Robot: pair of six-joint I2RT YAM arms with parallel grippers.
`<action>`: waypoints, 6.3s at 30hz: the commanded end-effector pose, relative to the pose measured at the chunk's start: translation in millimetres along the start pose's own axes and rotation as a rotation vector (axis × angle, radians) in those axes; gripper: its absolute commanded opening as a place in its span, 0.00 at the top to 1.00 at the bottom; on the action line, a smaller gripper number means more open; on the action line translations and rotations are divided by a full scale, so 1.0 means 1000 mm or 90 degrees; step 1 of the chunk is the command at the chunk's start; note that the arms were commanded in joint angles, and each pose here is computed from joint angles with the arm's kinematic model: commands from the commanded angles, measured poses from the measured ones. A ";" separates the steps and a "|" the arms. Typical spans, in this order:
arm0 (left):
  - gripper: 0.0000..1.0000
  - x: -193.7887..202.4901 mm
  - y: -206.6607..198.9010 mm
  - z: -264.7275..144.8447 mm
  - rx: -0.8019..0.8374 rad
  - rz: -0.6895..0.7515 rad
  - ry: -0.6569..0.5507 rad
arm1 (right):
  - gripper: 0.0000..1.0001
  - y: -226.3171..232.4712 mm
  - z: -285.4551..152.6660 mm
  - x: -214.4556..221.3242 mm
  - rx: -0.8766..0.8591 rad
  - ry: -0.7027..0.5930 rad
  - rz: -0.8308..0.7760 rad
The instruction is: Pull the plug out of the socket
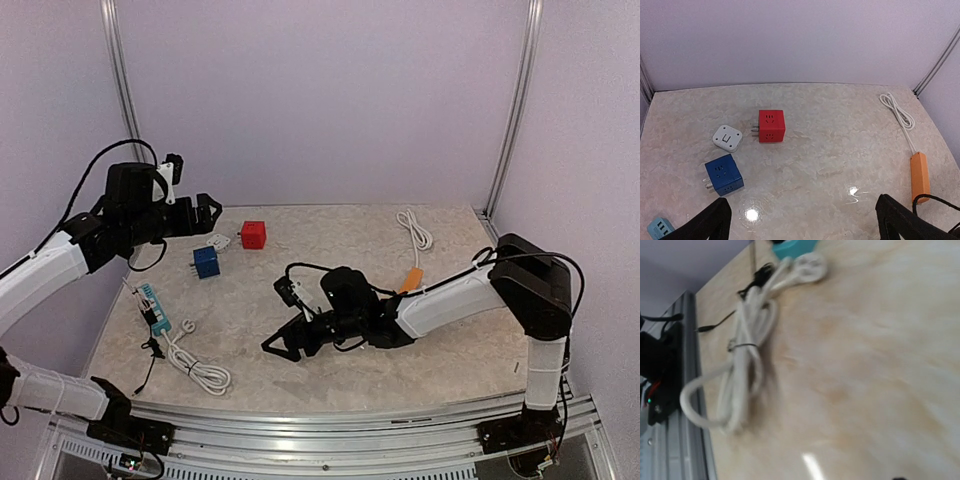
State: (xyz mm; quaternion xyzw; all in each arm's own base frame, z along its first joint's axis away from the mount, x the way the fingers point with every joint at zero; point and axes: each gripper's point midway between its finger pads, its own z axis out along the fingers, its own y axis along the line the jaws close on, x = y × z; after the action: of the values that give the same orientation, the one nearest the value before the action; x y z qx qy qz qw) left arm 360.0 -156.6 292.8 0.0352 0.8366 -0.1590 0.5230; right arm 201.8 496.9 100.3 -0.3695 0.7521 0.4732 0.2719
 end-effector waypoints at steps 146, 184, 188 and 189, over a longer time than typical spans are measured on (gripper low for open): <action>0.64 0.235 -0.099 0.114 0.128 0.197 0.101 | 0.41 -0.075 -0.165 -0.011 0.254 -0.126 -0.170; 0.82 0.242 -0.118 0.088 0.214 0.214 0.139 | 0.66 -0.100 -0.023 -0.002 0.225 -0.003 -0.332; 0.82 0.234 -0.120 0.085 0.216 0.215 0.125 | 0.76 -0.106 -0.017 0.008 0.223 0.016 -0.329; 0.82 0.232 -0.122 0.084 0.219 0.217 0.121 | 0.78 -0.107 -0.017 0.010 0.224 0.020 -0.328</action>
State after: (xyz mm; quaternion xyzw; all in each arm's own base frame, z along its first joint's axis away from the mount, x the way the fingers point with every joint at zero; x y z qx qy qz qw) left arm 311.1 -313.1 65.1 0.2610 0.8393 -0.1791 0.4421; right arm 286.6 446.7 65.6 -0.4858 0.7028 0.2548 0.4530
